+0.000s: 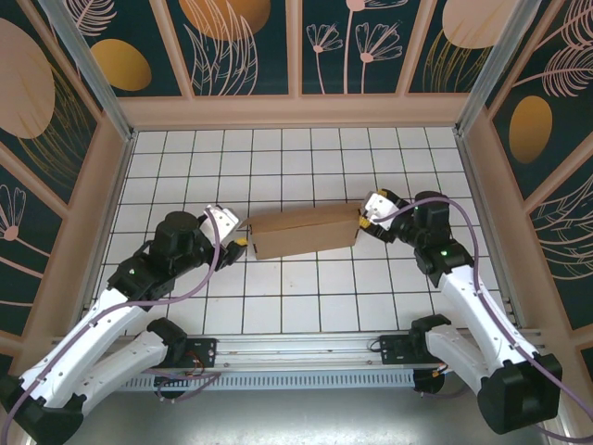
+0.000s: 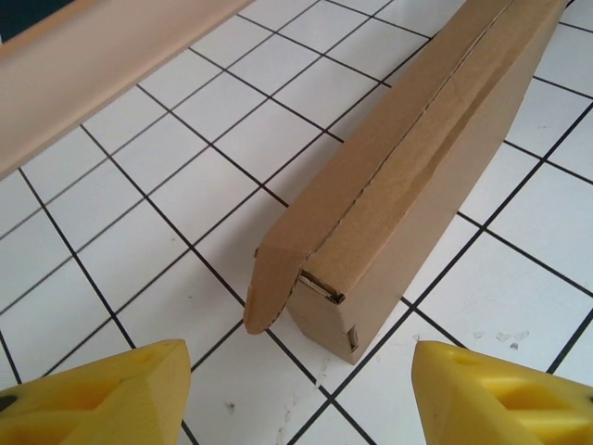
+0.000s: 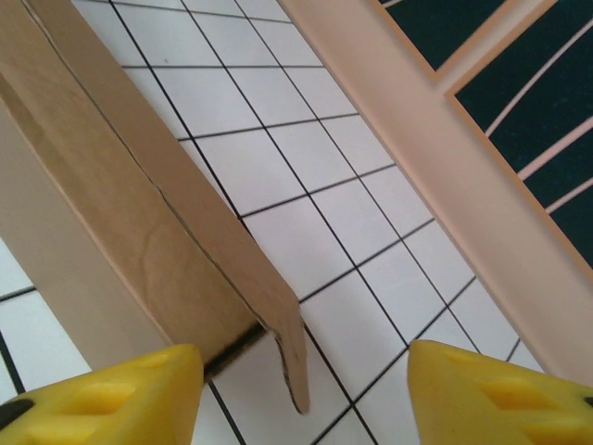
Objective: Fold the paper box
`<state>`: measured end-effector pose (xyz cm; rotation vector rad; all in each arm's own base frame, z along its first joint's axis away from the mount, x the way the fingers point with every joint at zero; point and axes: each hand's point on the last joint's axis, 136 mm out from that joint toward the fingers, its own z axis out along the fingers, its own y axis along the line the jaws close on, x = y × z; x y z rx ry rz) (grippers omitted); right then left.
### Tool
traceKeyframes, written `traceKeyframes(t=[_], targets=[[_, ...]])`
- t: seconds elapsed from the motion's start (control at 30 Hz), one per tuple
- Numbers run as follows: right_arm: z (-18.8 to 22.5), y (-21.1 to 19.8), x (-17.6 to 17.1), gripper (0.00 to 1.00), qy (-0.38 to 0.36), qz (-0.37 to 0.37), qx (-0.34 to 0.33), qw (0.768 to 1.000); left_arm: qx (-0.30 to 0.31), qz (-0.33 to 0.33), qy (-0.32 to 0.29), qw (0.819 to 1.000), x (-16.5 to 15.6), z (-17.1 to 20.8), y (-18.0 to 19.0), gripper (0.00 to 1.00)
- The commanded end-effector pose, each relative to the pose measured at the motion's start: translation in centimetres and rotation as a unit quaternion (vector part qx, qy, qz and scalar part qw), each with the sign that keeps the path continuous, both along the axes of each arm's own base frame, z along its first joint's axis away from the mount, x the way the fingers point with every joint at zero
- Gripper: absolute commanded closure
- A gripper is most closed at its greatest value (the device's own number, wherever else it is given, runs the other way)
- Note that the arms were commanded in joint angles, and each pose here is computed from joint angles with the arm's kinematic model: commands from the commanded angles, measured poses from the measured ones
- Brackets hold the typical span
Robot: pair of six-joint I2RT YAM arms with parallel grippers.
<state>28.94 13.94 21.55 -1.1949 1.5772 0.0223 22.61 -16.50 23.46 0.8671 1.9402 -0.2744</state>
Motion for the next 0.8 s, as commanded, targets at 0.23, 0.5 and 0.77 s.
traceKeyframes(t=[0.23, 0.5, 0.77], targets=[[-0.4, 0.4, 0.0, 0.54, 0.000, 0.055, -0.030, 0.998, -0.003, -0.024, -0.046, 0.999, -1.2, 2.9, 0.4, 0.36], [-1.3, -0.1, 1.1, 0.68, -0.005, 0.031, -0.035, 0.999, 0.001, -0.014, -0.055, 0.998, -0.9, 2.5, 0.7, 0.37], [-1.6, 0.0, 2.1, 0.72, -0.004, 0.020, -0.034, 0.999, -0.004, -0.013, -0.052, 0.999, -0.7, 2.3, 0.5, 0.39]])
